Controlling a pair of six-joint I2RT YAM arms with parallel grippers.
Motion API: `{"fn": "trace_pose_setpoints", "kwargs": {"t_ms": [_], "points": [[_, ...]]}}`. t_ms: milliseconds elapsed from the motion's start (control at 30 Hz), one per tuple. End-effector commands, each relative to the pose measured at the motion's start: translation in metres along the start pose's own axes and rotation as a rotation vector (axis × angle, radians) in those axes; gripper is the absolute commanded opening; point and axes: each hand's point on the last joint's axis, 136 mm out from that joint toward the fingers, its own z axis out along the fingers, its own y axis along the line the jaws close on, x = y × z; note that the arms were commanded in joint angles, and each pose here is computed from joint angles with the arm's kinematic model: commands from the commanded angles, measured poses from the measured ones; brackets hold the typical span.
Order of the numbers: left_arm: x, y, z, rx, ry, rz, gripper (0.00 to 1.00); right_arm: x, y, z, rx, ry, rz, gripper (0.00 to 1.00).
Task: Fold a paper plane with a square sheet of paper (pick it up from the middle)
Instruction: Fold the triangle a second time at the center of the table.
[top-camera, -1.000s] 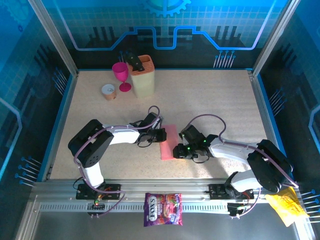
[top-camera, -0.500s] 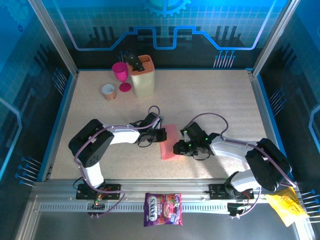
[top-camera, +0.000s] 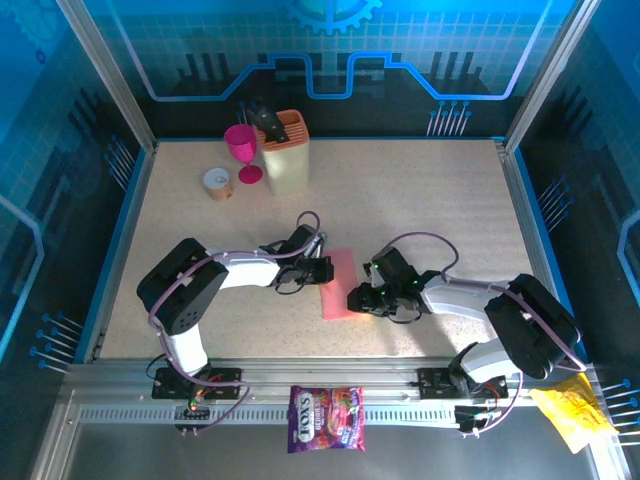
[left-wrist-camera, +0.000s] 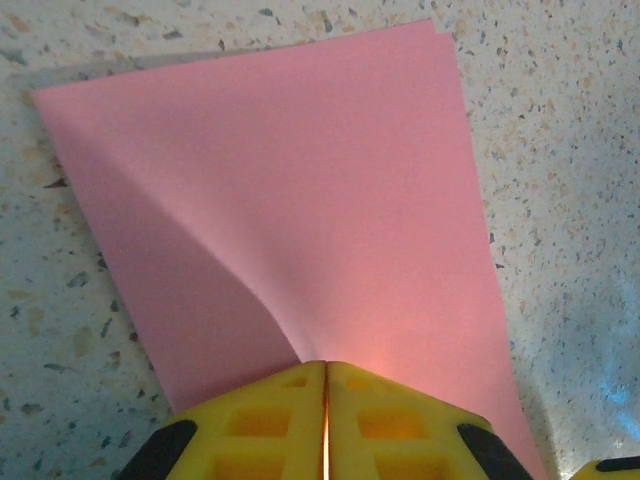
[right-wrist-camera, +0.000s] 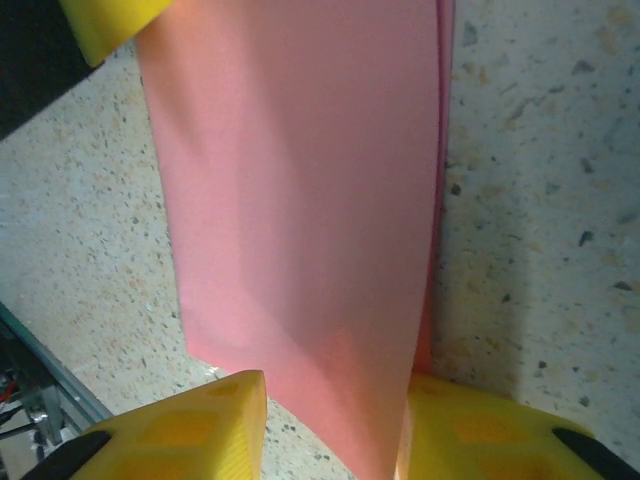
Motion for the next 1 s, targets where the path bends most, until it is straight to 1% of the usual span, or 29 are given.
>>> {"fn": "trace_pose_setpoints", "kwargs": {"t_ms": [0,133,300,467,633,833,967], "points": [[0.006,0.007,0.005,-0.035,0.023,0.026,0.11,-0.003,-0.001,0.003,-0.031,0.004,0.031,0.38],[0.007,0.008,0.005,-0.036,0.028,0.028,0.11,-0.010,0.003,0.004,-0.067,0.001,0.045,0.36],[0.008,0.009,0.005,-0.037,0.028,0.029,0.10,-0.017,0.002,0.006,-0.090,0.001,0.068,0.36],[0.006,0.007,0.005,-0.034,0.025,0.032,0.10,-0.020,0.000,0.005,-0.087,0.001,0.068,0.35],[0.007,0.008,0.005,-0.036,0.028,0.034,0.10,-0.021,0.000,0.000,-0.082,-0.006,0.062,0.31],[0.008,0.009,0.005,-0.036,0.030,0.035,0.10,-0.021,0.001,-0.007,-0.078,-0.018,0.051,0.31],[0.008,0.009,0.005,-0.036,0.031,0.037,0.10,-0.022,0.004,-0.010,-0.084,-0.024,0.048,0.28]]}}
